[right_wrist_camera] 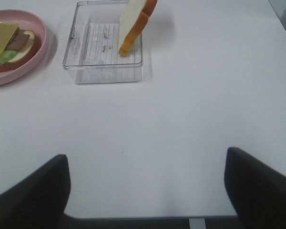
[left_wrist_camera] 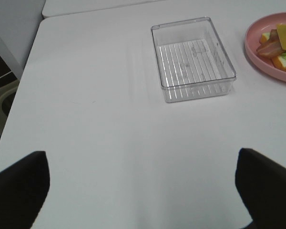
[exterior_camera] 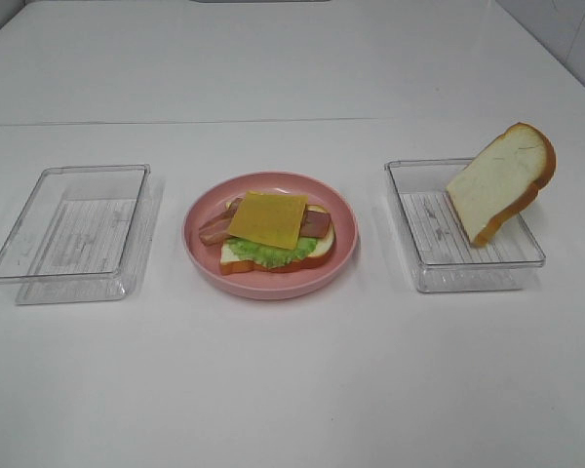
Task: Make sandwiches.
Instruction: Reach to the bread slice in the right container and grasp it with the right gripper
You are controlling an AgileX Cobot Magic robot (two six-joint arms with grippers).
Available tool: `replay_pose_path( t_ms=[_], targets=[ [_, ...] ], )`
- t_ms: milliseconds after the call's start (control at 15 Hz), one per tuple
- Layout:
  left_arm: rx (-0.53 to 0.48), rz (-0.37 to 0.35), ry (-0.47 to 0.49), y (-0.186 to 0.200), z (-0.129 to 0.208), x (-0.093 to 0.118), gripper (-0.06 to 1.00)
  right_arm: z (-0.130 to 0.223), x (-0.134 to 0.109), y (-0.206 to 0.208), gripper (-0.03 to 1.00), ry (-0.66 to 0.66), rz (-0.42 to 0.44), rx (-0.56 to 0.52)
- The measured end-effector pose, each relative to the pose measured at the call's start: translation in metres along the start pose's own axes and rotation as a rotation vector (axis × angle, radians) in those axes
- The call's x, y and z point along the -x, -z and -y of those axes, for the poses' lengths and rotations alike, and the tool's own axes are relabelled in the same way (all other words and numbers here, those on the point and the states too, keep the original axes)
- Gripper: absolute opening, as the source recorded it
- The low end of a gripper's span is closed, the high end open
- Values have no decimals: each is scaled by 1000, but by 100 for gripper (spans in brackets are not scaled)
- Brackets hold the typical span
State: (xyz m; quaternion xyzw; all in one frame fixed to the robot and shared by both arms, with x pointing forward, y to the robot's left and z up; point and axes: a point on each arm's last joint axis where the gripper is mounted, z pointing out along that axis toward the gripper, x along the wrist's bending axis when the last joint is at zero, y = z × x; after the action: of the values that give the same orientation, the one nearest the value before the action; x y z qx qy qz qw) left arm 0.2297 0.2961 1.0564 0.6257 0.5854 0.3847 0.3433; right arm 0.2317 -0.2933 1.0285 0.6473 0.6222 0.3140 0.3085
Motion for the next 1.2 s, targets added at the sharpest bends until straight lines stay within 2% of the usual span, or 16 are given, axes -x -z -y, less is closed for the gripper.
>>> replay_pose_path(
  t_ms=[467,867,1200],
  targets=[
    [14,-9,60,-1,1,-1,98,0,0,0,85,0,0,0],
    [14,-9,62,-1,1,-1,98,0,0,0,85,0,0,0],
    [14,-9,63,-1,1,-1,98,-32,-4,-10,85,-28,-60,-187]
  ],
)
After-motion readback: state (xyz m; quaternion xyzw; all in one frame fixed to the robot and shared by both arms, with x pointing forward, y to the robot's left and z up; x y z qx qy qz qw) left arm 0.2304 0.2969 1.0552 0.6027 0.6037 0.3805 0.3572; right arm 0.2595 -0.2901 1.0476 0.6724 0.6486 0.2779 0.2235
